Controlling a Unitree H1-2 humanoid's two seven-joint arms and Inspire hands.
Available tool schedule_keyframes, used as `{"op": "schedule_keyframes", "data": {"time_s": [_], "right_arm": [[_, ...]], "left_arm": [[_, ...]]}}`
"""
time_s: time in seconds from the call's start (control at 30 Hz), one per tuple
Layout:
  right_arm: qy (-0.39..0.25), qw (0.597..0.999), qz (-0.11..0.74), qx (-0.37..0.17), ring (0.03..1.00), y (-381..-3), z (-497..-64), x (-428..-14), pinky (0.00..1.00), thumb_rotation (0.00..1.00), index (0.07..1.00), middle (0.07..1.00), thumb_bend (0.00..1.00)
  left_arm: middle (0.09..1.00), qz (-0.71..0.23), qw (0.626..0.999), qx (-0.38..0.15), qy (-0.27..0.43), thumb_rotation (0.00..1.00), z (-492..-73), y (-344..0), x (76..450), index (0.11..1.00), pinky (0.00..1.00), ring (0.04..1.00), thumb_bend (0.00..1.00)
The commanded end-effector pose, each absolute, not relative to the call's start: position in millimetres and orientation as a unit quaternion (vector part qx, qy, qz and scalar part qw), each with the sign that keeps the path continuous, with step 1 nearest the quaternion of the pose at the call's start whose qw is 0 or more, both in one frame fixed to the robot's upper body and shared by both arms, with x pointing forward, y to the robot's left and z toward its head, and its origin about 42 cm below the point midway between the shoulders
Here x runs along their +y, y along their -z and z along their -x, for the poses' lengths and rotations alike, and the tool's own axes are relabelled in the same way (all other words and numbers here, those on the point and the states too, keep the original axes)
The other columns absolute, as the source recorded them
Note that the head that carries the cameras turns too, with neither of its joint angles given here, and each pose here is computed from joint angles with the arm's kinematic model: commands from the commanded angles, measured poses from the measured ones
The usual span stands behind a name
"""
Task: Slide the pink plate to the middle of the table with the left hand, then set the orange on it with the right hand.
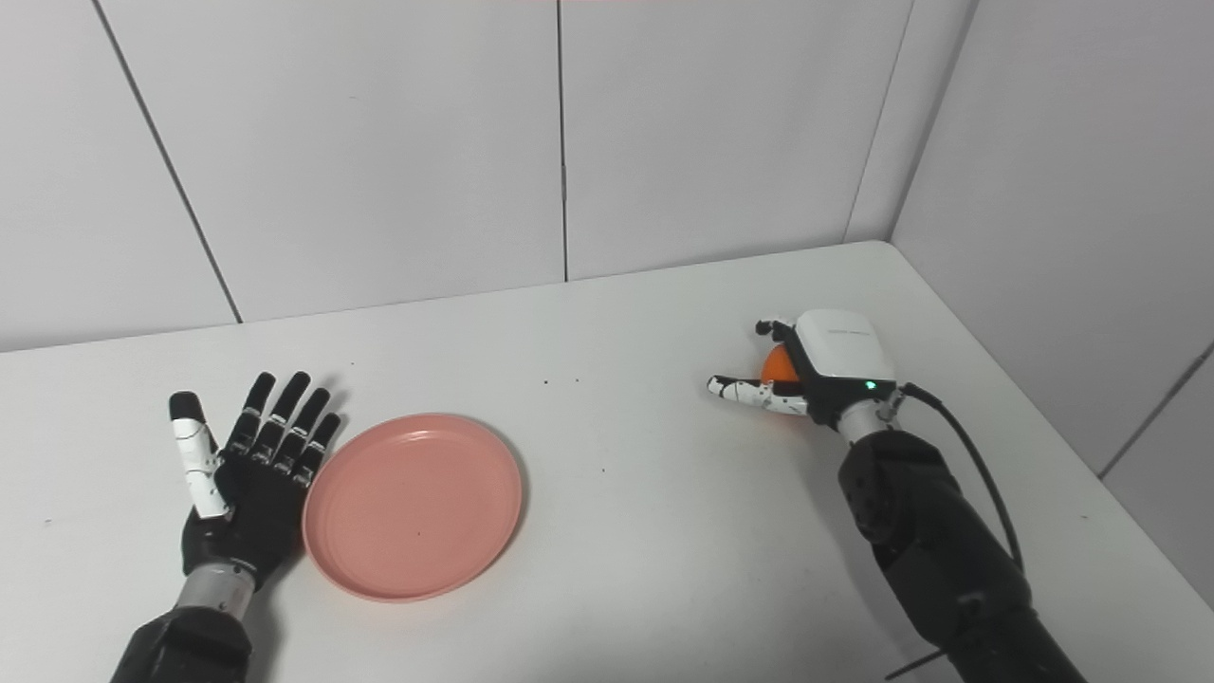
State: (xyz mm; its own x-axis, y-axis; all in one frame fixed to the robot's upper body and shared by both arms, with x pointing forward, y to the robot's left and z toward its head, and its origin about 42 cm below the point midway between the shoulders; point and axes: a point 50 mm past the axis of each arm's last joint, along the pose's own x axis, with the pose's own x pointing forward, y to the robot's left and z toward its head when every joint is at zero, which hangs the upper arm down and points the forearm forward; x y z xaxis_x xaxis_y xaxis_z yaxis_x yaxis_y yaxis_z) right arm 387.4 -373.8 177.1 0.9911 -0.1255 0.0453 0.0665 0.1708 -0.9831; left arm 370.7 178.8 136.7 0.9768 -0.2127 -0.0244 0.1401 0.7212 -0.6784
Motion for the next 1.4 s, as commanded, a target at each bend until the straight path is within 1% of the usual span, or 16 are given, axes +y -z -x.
{"op": "schedule_keyframes", "data": {"time_s": [0.0,0.1,0.17,0.2,0.23,0.27,0.33,0.37,0.4,0.47,0.57,0.77,0.93,1.07,1.17,1.37], "right_arm": [[0.079,0.753,0.653,0.017,0.751,-193,-393,-383,0.75,0.97,0.756,0.761,0.87],[0.076,0.756,0.649,0.025,0.753,-188,-390,-383,0.74,0.94,0.749,0.761,0.87],[0.078,0.760,0.645,0.028,0.712,-184,-390,-382,0.63,0.80,0.728,0.737,0.90],[0.081,0.763,0.641,0.029,0.675,-182,-389,-382,0.57,0.69,0.703,0.710,0.92],[0.084,0.764,0.639,0.029,0.668,-180,-389,-381,0.56,0.67,0.698,0.705,0.92],[0.087,0.766,0.637,0.028,0.604,-178,-389,-381,0.49,0.57,0.653,0.655,0.92],[0.094,0.768,0.633,0.023,0.549,-174,-390,-382,0.44,0.50,0.619,0.612,0.92],[0.098,0.769,0.631,0.021,0.434,-172,-390,-382,0.35,0.42,0.546,0.507,0.90],[0.101,0.768,0.632,0.019,0.394,-170,-391,-383,0.32,0.39,0.522,0.472,0.89],[0.101,0.764,0.636,0.022,0.307,-166,-392,-383,0.24,0.37,0.413,0.374,0.83],[0.097,0.761,0.640,0.029,0.270,-164,-393,-383,0.21,0.36,0.359,0.333,0.80],[0.089,0.760,0.644,0.029,0.180,-156,-393,-384,0.13,0.28,0.268,0.243,0.78],[0.085,0.758,0.646,0.034,0.160,-153,-392,-384,0.11,0.24,0.240,0.220,0.79],[0.083,0.756,0.648,0.034,0.155,-151,-391,-383,0.10,0.23,0.240,0.217,0.79],[0.082,0.758,0.646,0.035,0.159,-151,-391,-383,0.11,0.21,0.244,0.221,0.78],[0.079,0.758,0.647,0.029,0.167,-159,-391,-382,0.11,0.20,0.256,0.232,0.72]], "left_arm": [[0.916,0.354,0.927,0.098,0.079,0.75,-362,-119,179,0.975,0.96,0.925,0.87],[0.909,0.356,0.926,0.099,0.080,0.75,-362,-119,178,0.973,0.95,0.919,0.87],[0.907,0.358,0.925,0.099,0.080,0.74,-362,-119,177,0.971,0.95,0.921,0.87],[0.906,0.358,0.925,0.099,0.080,0.74,-361,-120,177,0.970,0.96,0.922,0.87],[0.906,0.359,0.925,0.099,0.080,0.74,-361,-120,177,0.969,0.97,0.922,0.87],[0.903,0.359,0.925,0.100,0.079,0.74,-360,-120,177,0.967,0.97,0.921,0.87],[0.900,0.360,0.924,0.100,0.079,0.74,-360,-121,177,0.966,0.97,0.919,0.87],[0.899,0.360,0.924,0.100,0.079,0.74,-360,-121,178,0.965,0.96,0.917,0.87],[0.899,0.360,0.924,0.100,0.079,0.74,-360,-121,178,0.965,0.95,0.917,0.87],[0.894,0.359,0.925,0.099,0.080,0.74,-360,-121,178,0.968,0.96,0.918,0.87],[0.892,0.356,0.926,0.099,0.081,0.75,-360,-121,177,0.970,0.96,0.918,0.87],[0.903,0.357,0.925,0.099,0.082,0.75,-359,-122,176,0.977,0.97,0.923,0.86],[0.901,0.353,0.927,0.098,0.081,0.75,-359,-123,177,0.974,0.97,0.922,0.86],[0.899,0.355,0.926,0.098,0.084,0.75,-358,-123,177,0.976,0.98,0.926,0.86],[0.901,0.355,0.926,0.098,0.084,0.75,-358,-123,177,0.975,0.98,0.926,0.86],[0.896,0.355,0.926,0.097,0.084,0.75,-359,-123,176,0.977,0.95,0.927,0.87]]}}
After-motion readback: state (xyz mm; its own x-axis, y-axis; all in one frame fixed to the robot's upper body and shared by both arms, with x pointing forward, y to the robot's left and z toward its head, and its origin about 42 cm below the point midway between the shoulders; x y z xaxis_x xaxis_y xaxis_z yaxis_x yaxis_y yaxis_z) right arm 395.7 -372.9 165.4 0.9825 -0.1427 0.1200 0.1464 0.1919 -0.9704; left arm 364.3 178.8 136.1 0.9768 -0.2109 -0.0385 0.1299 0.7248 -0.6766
